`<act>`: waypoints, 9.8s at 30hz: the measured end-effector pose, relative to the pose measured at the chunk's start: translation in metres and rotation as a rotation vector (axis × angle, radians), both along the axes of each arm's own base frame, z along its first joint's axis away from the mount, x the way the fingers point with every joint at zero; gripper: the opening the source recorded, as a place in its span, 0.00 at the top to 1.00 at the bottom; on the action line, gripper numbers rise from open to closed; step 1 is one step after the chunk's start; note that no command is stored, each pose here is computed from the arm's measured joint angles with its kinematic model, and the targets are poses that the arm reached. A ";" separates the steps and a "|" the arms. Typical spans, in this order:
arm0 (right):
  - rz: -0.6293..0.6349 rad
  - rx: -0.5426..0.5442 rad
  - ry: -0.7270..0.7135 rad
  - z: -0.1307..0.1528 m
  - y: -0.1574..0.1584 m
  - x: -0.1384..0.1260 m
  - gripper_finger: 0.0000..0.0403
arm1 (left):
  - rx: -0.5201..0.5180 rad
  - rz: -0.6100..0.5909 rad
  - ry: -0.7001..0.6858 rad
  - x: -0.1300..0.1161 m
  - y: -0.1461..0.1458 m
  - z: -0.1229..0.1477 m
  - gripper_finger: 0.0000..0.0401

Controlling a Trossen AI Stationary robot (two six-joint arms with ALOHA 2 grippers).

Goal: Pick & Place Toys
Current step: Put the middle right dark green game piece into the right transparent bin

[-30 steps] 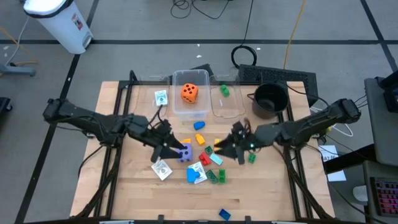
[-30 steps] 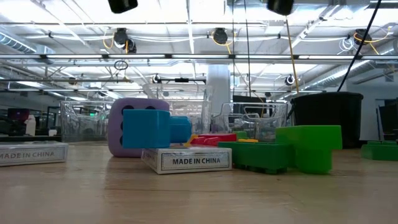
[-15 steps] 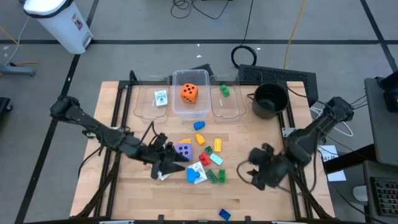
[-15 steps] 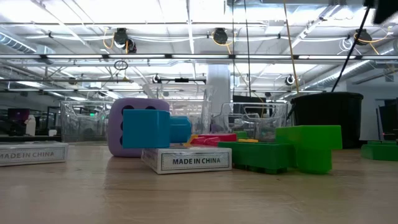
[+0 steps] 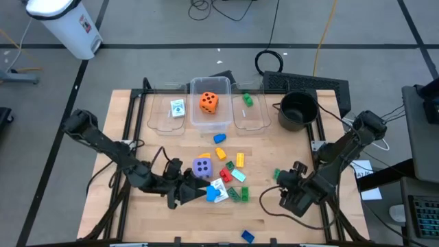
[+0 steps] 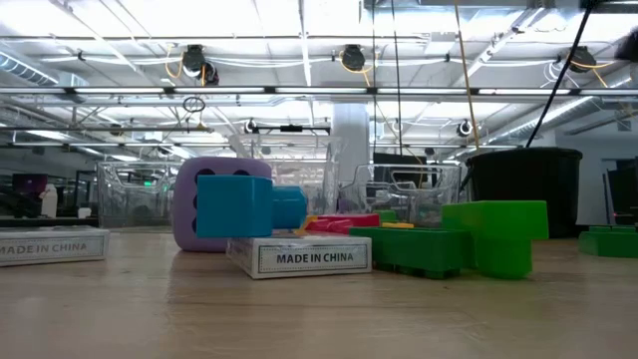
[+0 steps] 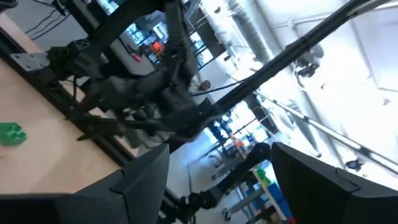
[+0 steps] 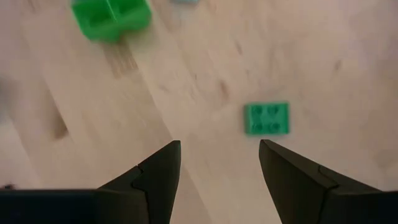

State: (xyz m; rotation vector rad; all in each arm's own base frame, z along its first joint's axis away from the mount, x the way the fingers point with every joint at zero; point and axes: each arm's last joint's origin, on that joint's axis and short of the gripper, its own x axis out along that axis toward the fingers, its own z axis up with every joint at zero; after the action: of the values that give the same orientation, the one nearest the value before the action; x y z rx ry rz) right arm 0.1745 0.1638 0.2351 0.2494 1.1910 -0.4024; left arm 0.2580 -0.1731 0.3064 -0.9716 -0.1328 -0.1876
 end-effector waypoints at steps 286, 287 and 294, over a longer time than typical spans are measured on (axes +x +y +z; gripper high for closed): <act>-0.522 0.087 -0.273 -0.053 -0.390 0.135 0.65 | 0.120 0.001 -0.168 0.004 0.240 0.048 0.30; -0.528 0.091 -0.271 -0.054 -0.390 0.135 0.65 | 0.125 0.007 -0.176 0.001 0.241 0.051 0.30; -0.544 0.094 -0.279 -0.058 -0.392 0.138 0.65 | 0.164 0.040 -0.154 -0.014 0.244 0.059 0.30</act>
State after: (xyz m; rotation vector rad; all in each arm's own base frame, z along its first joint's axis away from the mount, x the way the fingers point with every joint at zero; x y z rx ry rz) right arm 0.3121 -0.2281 0.1768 0.6955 0.8561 -0.7594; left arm 0.2437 0.0704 0.3652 -0.7902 -0.2735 -0.2332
